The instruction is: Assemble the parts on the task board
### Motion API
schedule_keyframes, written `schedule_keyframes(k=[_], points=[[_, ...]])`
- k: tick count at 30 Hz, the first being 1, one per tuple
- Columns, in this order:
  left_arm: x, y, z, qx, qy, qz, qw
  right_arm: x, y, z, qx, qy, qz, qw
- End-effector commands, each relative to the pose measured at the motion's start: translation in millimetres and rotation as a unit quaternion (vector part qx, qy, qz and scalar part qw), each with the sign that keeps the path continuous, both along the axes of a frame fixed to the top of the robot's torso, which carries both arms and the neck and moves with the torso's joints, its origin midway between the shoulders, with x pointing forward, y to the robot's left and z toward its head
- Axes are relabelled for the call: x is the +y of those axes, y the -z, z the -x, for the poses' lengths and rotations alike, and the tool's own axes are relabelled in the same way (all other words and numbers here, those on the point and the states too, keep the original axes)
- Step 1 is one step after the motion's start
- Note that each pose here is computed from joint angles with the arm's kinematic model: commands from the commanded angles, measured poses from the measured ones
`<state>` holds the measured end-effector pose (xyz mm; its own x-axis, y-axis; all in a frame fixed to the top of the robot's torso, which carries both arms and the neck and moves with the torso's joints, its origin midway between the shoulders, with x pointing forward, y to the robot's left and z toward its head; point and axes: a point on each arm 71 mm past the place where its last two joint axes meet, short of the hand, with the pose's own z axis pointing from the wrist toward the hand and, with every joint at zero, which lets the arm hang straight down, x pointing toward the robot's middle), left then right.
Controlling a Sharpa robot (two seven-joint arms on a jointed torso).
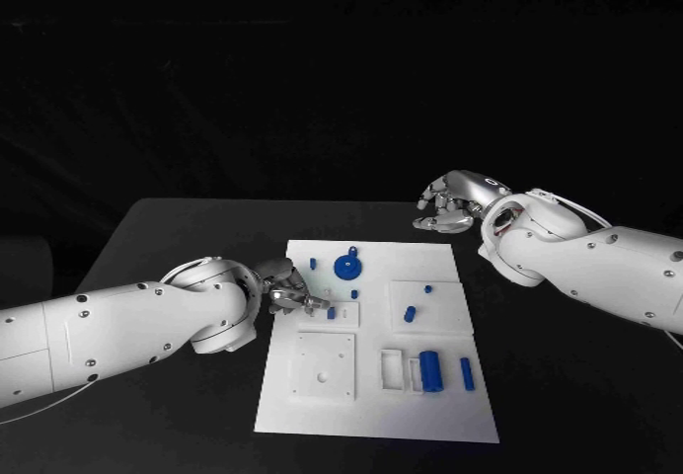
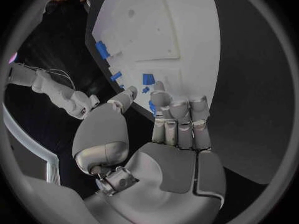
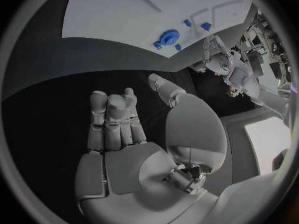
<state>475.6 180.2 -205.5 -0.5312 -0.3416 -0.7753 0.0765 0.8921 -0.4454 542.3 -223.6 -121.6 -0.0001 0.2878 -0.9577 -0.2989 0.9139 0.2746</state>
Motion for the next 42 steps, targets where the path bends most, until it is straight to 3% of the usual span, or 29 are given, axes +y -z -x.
schedule_keyframes(k=[1,10,22,42], points=[[-3.8,-0.5,0.6,0.021,0.004,0.022,1.000,1,0.4,0.1,0.001,-0.003,0.005,1.000],[-16.7,3.6,1.3,0.043,0.027,0.010,0.999,2,0.8,0.0,0.002,-0.004,0.006,1.000],[-31.0,4.2,-2.5,0.026,0.050,-0.014,0.998,3,0.8,0.2,0.002,-0.006,0.005,1.000],[-29.9,8.4,-9.0,0.028,0.049,-0.036,0.998,3,0.8,0.5,0.003,-0.006,0.005,1.000]])
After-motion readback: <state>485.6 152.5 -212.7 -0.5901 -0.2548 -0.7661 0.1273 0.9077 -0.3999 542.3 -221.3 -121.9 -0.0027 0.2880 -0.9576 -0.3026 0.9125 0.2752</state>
